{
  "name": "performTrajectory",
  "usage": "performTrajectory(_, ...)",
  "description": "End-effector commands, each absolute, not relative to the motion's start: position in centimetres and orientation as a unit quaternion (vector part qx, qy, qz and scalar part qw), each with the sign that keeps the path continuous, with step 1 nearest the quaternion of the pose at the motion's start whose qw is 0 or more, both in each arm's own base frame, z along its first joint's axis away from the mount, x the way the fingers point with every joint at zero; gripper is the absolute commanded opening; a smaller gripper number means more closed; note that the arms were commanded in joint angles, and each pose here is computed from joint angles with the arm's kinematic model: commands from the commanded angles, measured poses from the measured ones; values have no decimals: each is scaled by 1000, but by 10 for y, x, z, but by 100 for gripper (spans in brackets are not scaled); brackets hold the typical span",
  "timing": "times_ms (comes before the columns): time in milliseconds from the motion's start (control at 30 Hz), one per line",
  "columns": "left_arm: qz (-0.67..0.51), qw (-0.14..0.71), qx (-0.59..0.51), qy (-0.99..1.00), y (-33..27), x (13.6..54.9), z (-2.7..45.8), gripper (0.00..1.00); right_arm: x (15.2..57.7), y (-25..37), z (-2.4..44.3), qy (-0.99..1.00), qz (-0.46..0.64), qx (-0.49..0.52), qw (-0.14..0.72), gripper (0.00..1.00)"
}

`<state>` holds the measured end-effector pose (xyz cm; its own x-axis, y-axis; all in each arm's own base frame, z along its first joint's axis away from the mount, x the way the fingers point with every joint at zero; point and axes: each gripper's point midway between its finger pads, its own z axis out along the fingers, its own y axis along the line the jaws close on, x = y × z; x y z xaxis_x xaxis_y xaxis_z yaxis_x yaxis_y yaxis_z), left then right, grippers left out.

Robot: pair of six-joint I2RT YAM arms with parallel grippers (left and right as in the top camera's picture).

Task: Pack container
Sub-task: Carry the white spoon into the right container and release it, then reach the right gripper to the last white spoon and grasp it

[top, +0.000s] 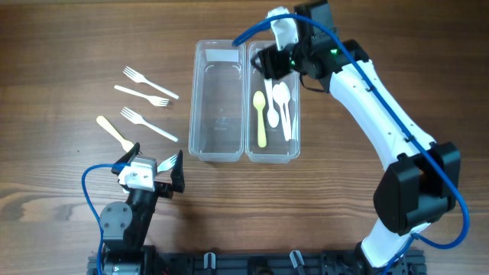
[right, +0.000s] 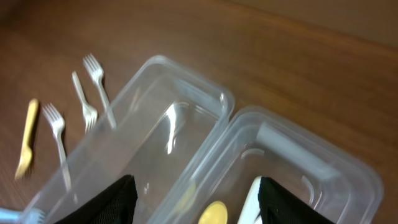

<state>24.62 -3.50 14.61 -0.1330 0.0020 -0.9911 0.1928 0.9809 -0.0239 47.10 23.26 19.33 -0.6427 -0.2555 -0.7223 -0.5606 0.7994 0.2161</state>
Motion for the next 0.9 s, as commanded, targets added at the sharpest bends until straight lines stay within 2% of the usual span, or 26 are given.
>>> performTrajectory(0,-69,654,72,750,-36,246,143,100,513,204,231,873,226,-77,424,65)
performTrajectory(67,-69,654,72,750,-36,246,143,100,534,176,244,863,230,22,450,67)
performTrajectory(133,-69,654,72,750,-36,246,143,100,556,139,259,835,237,123,481,72)
performTrajectory(300,-69,654,72,750,-36,246,143,100,595,56,282,752,213,264,565,81)
performTrajectory(333,-69,654,72,750,-36,246,143,100,604,49,274,743,214,276,572,84)
performTrajectory(400,-69,654,72,750,-36,246,143,100,617,48,254,740,215,280,572,99)
performTrajectory(567,-69,654,72,750,-36,246,143,100,636,36,188,715,263,385,521,100)
performTrajectory(600,-69,654,72,750,-36,246,143,100,640,22,161,708,266,422,500,100)
performTrajectory(867,-69,654,72,750,-36,246,143,100,642,-9,92,720,259,463,448,100)
